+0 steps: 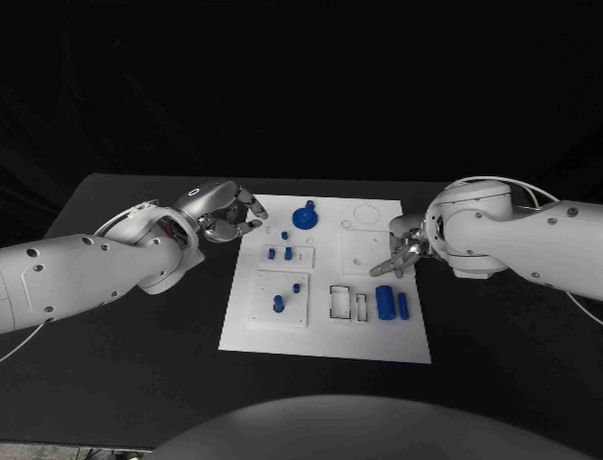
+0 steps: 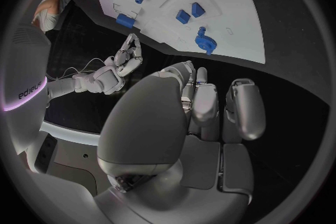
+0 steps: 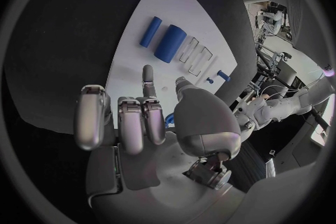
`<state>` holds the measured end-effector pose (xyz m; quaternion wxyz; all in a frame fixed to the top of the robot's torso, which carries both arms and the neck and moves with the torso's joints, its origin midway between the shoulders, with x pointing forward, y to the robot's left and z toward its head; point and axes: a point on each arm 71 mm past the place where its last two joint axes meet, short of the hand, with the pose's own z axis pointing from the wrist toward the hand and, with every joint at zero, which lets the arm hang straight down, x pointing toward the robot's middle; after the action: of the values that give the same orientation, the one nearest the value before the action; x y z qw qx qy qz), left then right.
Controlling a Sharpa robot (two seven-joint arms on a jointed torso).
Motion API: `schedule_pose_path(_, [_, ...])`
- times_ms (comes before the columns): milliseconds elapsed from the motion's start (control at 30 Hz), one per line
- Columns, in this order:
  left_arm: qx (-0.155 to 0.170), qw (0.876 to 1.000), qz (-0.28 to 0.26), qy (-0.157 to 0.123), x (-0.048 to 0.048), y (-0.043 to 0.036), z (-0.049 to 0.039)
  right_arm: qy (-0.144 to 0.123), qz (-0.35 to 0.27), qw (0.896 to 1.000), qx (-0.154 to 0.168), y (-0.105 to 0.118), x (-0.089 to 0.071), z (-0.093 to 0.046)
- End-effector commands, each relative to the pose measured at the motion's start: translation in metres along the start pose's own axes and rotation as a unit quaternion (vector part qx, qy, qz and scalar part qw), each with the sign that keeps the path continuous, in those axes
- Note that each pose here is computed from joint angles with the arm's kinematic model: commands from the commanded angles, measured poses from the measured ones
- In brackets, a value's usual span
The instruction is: Assemble the parts on the task board
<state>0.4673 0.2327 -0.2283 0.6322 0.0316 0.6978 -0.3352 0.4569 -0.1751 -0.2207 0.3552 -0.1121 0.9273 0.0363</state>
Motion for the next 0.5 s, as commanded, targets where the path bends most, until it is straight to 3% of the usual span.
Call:
schedule_pose_path(33, [0.004,1.0,-0.003,0.005,0.0016,-0.002,0.0002,0.015,-0.024,0.999,0.018,0.0,0.003,0.003])
schedule_pose_path(500, [0.002,1.0,-0.004,0.008,0.0022,-0.002,0.0003,0.04,-0.027,0.999,0.02,0.004,0.015,0.015])
